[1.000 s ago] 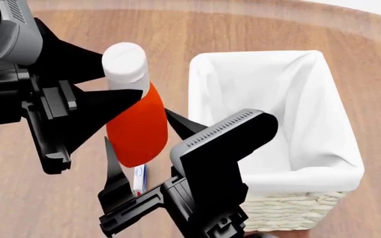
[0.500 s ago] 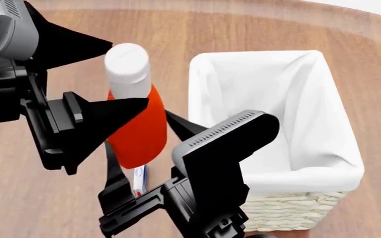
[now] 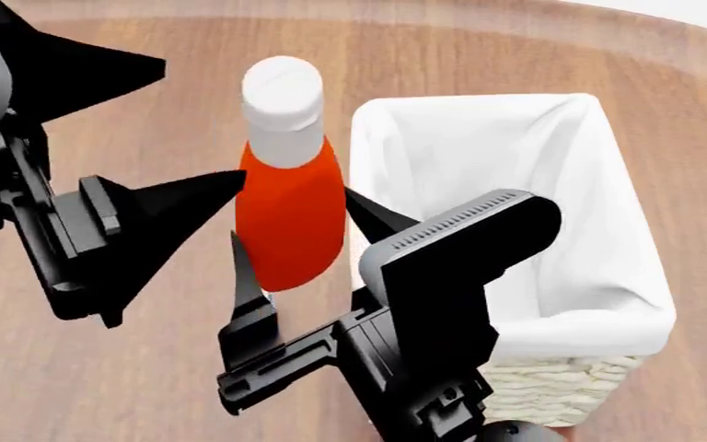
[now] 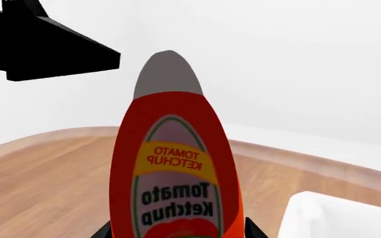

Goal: Pick up the ketchup, and put it in the basket.

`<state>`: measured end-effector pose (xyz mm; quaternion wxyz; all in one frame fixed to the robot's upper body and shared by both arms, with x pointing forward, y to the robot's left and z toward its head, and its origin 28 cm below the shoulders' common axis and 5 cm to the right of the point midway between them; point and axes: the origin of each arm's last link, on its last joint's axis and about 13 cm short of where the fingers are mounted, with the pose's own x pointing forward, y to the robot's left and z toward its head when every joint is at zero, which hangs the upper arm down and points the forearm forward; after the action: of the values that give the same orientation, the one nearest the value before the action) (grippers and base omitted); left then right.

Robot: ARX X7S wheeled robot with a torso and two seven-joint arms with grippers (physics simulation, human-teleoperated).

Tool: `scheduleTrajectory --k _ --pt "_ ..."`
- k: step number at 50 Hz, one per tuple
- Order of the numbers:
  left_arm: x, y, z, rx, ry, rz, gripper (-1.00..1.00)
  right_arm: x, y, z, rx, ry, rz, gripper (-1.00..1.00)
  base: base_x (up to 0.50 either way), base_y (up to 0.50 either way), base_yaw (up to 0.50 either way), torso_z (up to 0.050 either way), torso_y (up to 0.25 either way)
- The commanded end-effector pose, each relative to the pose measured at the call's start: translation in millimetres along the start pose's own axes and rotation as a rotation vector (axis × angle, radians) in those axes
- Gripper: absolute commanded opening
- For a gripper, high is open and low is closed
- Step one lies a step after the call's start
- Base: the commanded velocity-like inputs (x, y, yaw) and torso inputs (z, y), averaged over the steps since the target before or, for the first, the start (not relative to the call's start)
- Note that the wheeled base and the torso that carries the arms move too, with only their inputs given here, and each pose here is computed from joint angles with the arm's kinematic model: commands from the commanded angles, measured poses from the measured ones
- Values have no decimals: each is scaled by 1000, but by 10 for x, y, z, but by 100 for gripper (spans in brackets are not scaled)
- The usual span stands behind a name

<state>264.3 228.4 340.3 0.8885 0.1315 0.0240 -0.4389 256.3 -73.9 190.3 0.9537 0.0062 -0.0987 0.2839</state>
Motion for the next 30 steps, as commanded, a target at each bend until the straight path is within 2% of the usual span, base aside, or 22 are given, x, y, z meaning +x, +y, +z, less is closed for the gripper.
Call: scheduleTrajectory --k 1,9,16,17,19,21,30 --pt "-130 -21 11 25 -87 147 100 -5 -91 56 -26 -18 -33 -100 0 0 0 0 0" --pt "-212 -125 -27 20 -194 242 100 12 -164 72 -22 -12 -79 -100 0 0 0 0 1" --pt "-275 -330 -175 18 -262 293 100 10 -207 103 -13 -4 -118 -100 0 0 0 0 0" --pt "-278 -368 -216 10 -291 330 100 7 -217 117 -14 -2 -128 -100 0 0 0 0 0" --pt "-274 -428 -287 29 -285 347 100 8 -230 124 -13 -1 -137 -100 0 0 0 0 0" --pt "-269 -516 -366 11 -317 357 100 14 -248 140 -16 5 -149 -100 0 0 0 0 0" --pt "-247 -760 -607 -1 -327 351 100 2 -310 190 -19 9 -192 -100 0 0 0 0 0"
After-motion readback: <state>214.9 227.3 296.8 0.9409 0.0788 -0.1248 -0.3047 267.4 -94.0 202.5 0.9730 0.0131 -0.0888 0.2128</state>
